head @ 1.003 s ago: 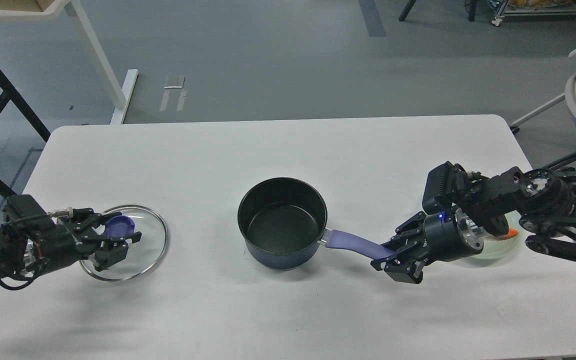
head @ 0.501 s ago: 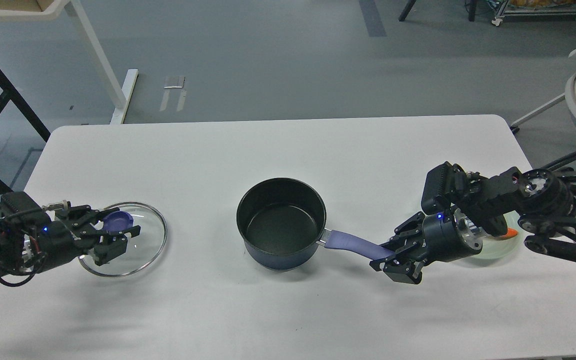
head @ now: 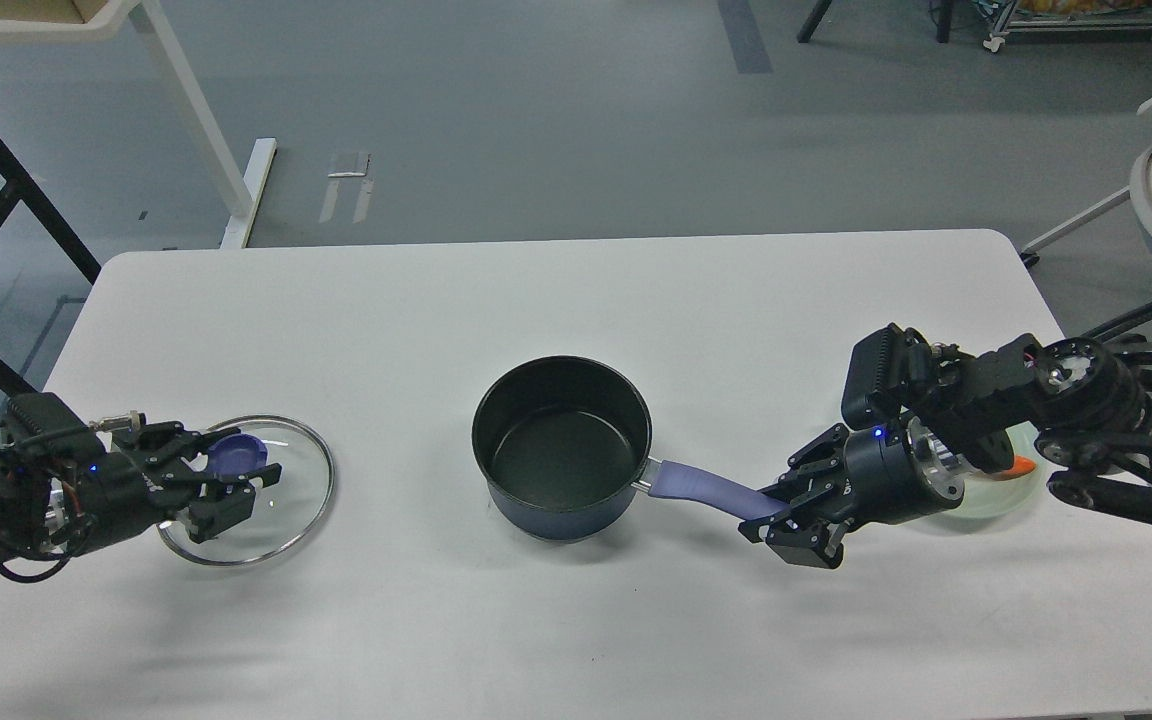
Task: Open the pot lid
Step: 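Lower the glass lid onto the table beside the pot with the left gripper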
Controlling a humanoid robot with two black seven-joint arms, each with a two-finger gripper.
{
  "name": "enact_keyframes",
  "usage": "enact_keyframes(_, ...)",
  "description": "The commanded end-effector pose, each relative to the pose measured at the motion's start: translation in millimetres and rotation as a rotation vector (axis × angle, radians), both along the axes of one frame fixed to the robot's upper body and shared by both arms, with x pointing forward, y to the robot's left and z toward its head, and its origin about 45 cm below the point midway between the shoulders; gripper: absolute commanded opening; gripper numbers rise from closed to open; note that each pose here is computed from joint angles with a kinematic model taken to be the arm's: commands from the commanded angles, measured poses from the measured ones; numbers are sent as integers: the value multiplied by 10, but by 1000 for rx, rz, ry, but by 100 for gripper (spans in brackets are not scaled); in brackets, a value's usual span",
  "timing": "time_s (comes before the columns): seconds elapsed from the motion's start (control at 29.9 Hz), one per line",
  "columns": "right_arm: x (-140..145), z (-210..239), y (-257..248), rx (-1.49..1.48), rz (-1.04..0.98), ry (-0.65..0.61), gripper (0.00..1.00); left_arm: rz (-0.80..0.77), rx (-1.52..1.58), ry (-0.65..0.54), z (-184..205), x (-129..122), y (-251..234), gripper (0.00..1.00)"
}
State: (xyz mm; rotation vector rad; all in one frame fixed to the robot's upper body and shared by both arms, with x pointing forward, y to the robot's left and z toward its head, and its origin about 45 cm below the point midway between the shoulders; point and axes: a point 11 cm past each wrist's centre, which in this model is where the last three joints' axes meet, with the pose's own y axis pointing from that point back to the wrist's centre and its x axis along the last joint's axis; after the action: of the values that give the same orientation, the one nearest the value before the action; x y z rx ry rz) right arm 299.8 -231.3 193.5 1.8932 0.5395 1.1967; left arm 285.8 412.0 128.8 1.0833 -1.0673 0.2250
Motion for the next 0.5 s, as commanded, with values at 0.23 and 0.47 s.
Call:
enact_keyframes(0.23,2,3,3,2,-1,0,34,3,-4,-9,17,18,1,92)
enact_keyframes(0.47,2,3,3,2,-1,0,34,5,-9,-20,52,53,-9,99)
